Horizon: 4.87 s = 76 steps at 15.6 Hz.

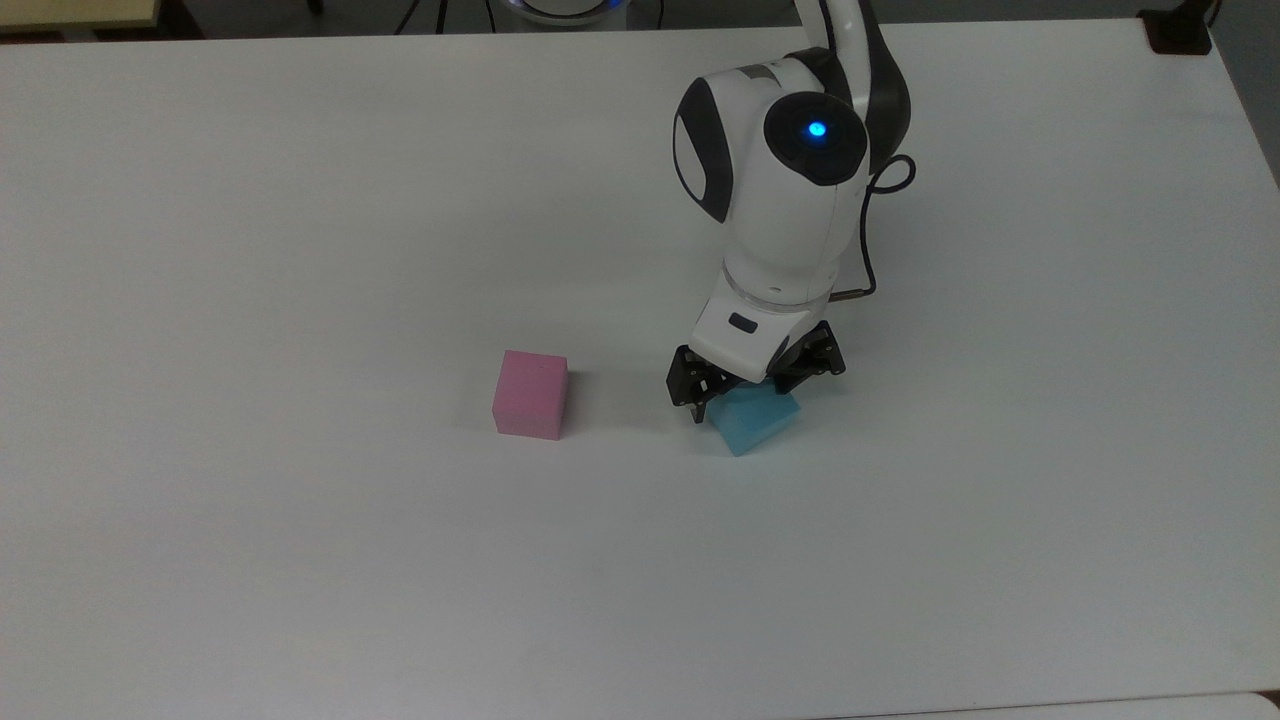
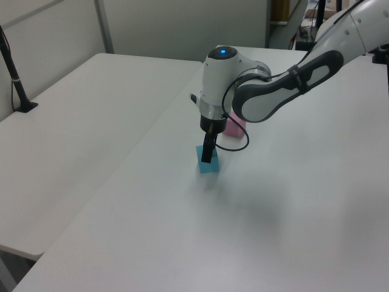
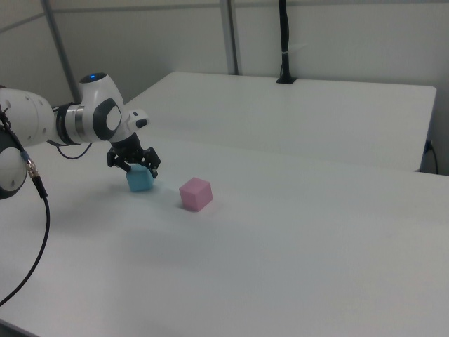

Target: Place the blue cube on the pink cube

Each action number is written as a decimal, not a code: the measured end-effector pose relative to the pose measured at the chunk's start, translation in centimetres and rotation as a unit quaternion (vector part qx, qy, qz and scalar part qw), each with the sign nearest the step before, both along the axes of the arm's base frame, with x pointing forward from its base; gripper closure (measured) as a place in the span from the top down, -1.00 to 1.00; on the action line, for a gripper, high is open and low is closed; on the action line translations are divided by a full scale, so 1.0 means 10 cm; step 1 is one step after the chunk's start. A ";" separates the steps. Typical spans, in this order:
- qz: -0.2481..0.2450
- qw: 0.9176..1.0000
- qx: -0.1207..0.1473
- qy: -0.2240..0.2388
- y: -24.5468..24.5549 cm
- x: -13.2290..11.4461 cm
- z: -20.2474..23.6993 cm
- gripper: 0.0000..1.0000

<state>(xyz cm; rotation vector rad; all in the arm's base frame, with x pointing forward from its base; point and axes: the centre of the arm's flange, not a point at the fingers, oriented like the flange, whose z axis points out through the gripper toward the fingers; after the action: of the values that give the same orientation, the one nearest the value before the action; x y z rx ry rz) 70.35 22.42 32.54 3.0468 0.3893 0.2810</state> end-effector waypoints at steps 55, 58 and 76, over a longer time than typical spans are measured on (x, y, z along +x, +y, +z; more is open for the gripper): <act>0.087 0.996 0.023 -0.003 -0.05 0.11 -0.06 0.30; 0.042 0.998 0.033 -0.018 -0.09 0.16 0.13 0.30; -0.180 0.984 -0.002 0.020 -2.06 0.02 0.78 0.28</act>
<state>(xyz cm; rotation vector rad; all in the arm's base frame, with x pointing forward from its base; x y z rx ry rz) 70.58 1.78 40.31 3.0436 -0.1605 0.1958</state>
